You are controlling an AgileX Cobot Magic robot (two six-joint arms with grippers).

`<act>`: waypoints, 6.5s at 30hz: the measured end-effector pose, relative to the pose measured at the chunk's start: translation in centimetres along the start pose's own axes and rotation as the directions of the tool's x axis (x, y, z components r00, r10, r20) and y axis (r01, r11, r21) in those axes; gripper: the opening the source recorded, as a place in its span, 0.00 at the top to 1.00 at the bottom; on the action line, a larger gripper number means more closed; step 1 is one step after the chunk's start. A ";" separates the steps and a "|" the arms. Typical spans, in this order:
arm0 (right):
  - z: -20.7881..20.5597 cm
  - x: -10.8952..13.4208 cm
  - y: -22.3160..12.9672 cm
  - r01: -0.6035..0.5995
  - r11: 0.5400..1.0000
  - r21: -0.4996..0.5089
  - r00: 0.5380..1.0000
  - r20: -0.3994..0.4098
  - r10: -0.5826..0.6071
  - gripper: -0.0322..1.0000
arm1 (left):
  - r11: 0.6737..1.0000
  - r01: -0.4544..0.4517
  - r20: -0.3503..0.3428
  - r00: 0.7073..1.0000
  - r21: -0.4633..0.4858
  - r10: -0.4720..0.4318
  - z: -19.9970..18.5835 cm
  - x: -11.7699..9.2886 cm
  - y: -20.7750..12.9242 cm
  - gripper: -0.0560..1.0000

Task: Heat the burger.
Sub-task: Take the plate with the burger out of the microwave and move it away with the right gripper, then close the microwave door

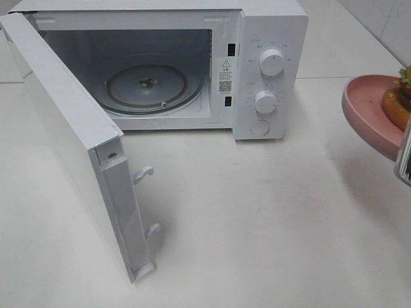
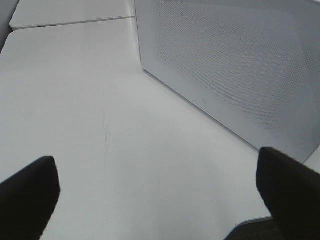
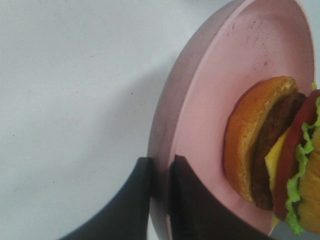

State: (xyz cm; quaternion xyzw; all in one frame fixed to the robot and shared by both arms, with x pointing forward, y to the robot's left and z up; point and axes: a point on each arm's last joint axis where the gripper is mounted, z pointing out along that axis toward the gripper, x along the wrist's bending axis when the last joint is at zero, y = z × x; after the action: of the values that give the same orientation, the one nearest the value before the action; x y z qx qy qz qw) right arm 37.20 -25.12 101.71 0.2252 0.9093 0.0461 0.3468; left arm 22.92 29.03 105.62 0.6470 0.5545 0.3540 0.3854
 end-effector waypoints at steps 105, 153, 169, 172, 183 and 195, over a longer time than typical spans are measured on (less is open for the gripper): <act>-0.6 -0.5 4.5 -0.571 0.791 0.220 0.754 -0.240 0.612 0.18 | 1.000 0.000 0.000 1.000 0.000 0.000 0.0 0.0 0.0 0.01; -11.3 4.9 -9.3 -0.824 0.447 -0.349 0.512 -0.118 0.851 0.24 | 1.000 0.000 0.000 1.000 0.000 0.000 0.0 0.0 0.0 0.01; -11.3 4.9 -9.3 -0.824 0.447 -0.349 0.512 -0.118 0.851 0.24 | 1.000 0.000 0.000 1.000 0.000 0.000 0.0 0.0 0.0 0.01; -11.3 4.9 -9.3 -0.824 0.447 -0.349 0.512 -0.118 0.851 0.24 | 1.000 0.000 0.000 1.000 0.000 0.000 0.0 0.0 0.0 0.01; -11.3 4.9 -9.3 -0.824 0.447 -0.349 0.512 -0.118 0.851 0.24 | 1.000 0.000 0.000 1.000 0.000 0.000 0.0 0.0 0.0 0.01; -11.3 4.9 -9.3 -0.824 0.447 -0.349 0.512 -0.118 0.851 0.24 | 1.000 0.000 0.000 1.000 0.000 0.000 0.0 0.0 0.0 0.01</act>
State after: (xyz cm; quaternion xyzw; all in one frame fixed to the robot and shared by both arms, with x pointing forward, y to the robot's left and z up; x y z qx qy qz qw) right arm 23.13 -30.45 105.01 0.5773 0.6404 0.3688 0.3474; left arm 22.92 29.03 105.62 0.6470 0.5545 0.3540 0.3854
